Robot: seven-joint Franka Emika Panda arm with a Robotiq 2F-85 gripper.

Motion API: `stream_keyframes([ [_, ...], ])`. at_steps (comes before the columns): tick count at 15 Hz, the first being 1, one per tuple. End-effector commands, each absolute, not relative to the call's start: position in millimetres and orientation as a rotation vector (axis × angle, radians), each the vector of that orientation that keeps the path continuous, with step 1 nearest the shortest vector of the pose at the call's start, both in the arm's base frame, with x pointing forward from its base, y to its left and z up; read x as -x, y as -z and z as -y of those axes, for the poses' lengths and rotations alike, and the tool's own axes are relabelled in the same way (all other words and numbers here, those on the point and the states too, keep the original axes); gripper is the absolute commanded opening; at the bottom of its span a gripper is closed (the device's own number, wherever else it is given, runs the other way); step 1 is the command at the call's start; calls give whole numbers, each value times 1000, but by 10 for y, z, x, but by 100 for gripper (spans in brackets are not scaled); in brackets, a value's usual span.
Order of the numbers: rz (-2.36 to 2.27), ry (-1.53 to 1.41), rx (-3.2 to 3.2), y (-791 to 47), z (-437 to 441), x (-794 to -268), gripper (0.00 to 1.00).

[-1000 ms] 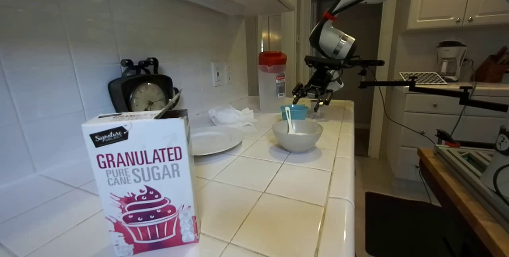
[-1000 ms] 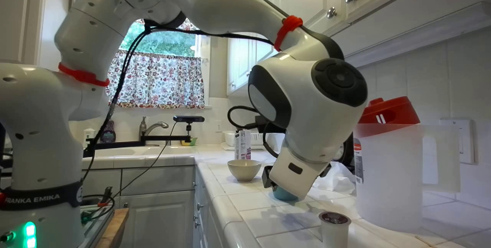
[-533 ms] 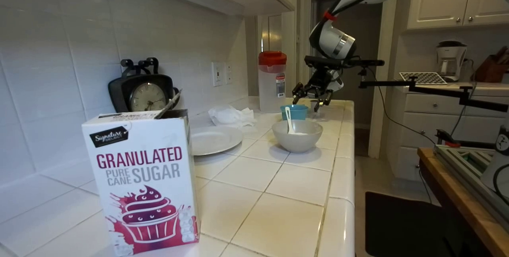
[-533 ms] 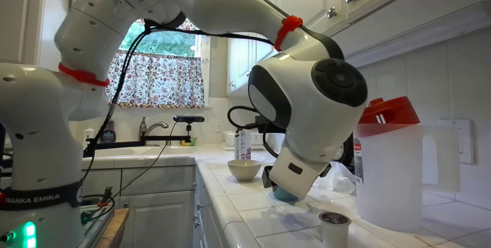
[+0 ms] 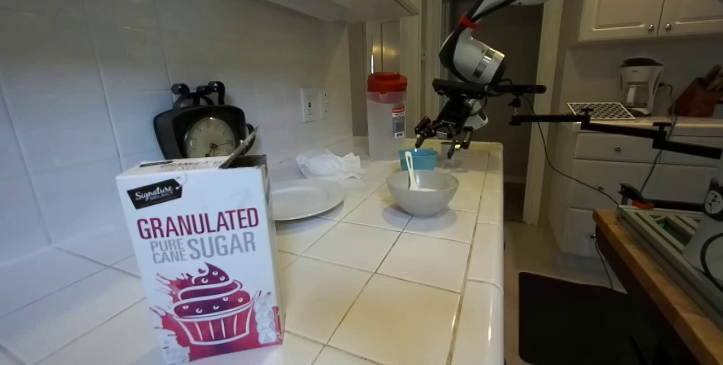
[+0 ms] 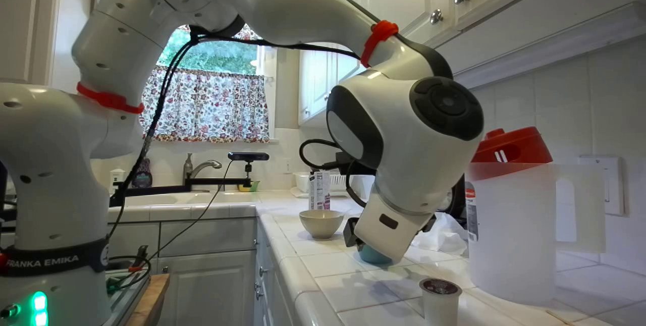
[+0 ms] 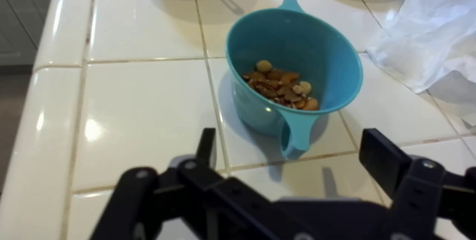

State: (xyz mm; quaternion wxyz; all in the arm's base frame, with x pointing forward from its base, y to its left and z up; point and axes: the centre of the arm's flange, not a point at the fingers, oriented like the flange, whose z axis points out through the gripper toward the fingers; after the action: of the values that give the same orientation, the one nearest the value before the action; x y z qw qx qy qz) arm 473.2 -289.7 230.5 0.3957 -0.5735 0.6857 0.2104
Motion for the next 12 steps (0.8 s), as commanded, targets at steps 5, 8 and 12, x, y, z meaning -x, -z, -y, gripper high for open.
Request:
stream_keyframes([
  [5,-1710,-555,1447,-2323,2817,-4818,100],
  [8,-1699,-562,1457,-2324,2757,-4864,100],
  [12,-1721,-558,1445,-2293,2818,-4858,100],
])
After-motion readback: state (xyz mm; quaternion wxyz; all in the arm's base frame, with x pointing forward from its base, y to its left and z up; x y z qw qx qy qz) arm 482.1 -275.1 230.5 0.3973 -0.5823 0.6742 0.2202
